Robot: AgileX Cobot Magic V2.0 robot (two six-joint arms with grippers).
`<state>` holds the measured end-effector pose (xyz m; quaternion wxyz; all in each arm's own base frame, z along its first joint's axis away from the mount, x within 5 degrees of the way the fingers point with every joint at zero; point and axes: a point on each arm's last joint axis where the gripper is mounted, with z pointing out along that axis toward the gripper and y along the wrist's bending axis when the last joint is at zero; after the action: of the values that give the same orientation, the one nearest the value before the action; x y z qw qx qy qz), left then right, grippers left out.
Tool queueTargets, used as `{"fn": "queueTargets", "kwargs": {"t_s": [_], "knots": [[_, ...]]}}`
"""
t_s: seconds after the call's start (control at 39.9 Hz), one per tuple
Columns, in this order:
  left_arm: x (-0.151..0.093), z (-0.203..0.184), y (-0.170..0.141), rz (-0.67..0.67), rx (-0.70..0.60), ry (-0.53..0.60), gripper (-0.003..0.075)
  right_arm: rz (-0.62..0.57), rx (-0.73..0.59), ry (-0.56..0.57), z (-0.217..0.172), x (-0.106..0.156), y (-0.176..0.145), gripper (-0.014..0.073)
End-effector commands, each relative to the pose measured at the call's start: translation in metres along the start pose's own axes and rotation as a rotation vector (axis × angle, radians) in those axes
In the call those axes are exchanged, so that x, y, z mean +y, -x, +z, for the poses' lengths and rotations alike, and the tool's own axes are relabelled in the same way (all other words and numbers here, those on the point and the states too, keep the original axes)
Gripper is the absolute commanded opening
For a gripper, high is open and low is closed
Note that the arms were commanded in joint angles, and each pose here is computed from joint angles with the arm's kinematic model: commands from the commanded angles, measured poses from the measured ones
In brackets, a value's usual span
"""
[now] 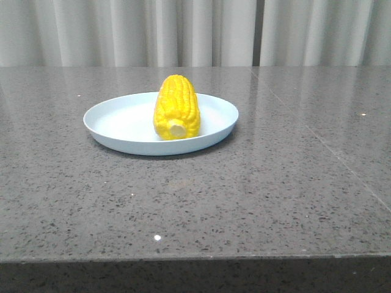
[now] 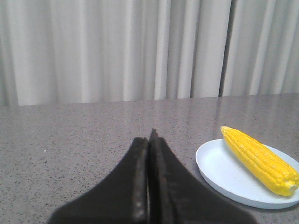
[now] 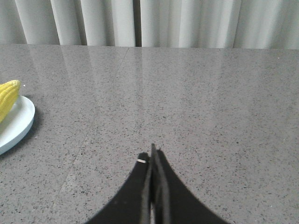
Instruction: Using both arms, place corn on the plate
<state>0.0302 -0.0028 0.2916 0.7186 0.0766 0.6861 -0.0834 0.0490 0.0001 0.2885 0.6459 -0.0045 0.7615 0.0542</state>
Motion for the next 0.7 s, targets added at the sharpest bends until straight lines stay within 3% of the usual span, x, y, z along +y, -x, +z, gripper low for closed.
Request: {"fn": "queueTargets", "kwargs": {"t_s": [0.0,0.28,0.4,0.68], "knots": [[-0.001,-0.001,0.014,-0.003,-0.081,-0.019,-0.0020,-0.029,-0.098,0.014,-0.002,0.002,0.015,-0.0068],[-0.003,0.003,0.000,0.065,-0.111,-0.014,-0.0020,-0.029,-0.098,0.014,-0.002,0.002,0.015,-0.0068],[-0.002,0.003,-0.015,0.010,-0.135,0.051,-0.0020,-0.029,-0.098,0.014,-0.002,0.002,0.015,-0.0068],[0.007,0.017,-0.067,-0.037,-0.062,0.213,-0.0020,-0.029,-0.098,0.014,-0.002,0.002,0.015,-0.0068]]}}
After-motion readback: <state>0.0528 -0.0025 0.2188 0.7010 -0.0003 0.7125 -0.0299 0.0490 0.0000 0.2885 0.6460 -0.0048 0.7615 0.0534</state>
